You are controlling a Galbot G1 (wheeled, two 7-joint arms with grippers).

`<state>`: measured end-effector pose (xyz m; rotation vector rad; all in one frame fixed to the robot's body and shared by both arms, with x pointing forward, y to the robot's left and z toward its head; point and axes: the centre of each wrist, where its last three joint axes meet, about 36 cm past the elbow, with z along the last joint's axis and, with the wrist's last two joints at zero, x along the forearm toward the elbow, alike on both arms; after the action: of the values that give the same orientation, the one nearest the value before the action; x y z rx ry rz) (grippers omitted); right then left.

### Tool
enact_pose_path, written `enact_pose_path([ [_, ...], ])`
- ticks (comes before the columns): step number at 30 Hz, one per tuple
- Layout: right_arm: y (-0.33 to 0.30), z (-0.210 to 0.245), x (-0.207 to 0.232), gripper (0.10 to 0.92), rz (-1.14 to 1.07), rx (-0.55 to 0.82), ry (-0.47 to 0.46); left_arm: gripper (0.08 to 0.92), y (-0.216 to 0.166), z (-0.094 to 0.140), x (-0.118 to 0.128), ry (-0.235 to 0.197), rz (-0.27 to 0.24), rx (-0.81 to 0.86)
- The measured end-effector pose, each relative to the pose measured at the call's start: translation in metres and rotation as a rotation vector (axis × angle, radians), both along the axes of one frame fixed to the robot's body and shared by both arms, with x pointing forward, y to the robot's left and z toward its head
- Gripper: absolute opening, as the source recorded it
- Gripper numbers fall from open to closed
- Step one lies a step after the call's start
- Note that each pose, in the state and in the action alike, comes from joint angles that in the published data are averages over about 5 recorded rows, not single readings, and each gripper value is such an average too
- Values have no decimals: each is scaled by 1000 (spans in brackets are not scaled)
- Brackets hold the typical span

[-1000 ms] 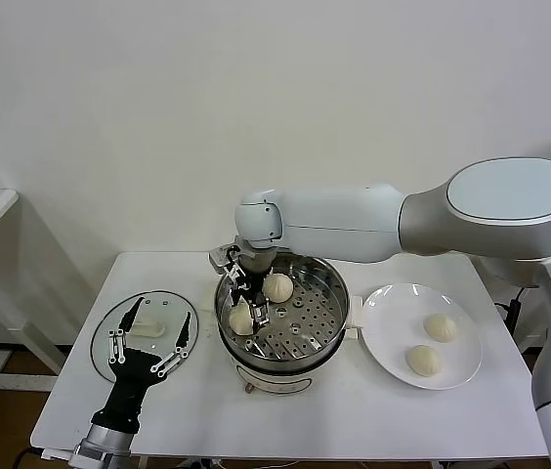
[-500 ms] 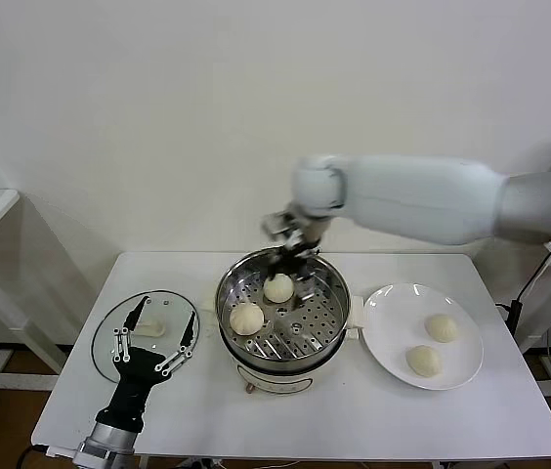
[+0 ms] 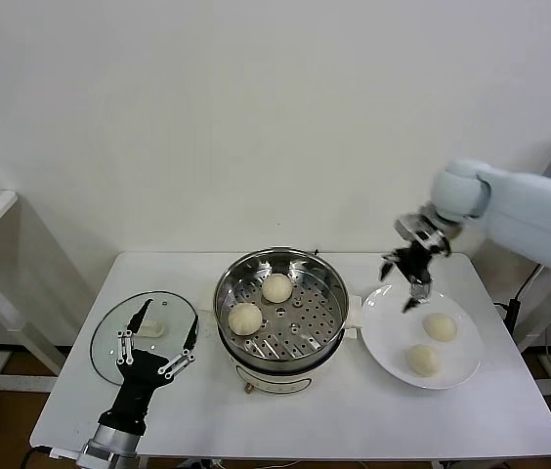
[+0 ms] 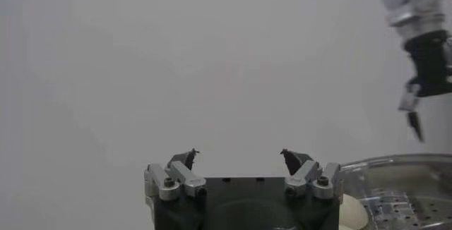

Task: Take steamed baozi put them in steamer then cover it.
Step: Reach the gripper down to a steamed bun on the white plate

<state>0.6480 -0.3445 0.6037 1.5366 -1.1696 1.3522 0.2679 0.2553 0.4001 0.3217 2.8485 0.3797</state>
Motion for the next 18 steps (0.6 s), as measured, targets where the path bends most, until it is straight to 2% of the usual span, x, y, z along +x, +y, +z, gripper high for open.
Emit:
enact_pose_path([
  [9,-36,-65,-17,823,-52,-30,48,823,1,-1,-3,4,5,5],
  [18,-47,-104,-28,823,-73,-44,65,823,1,-1,-5,5,10,4],
])
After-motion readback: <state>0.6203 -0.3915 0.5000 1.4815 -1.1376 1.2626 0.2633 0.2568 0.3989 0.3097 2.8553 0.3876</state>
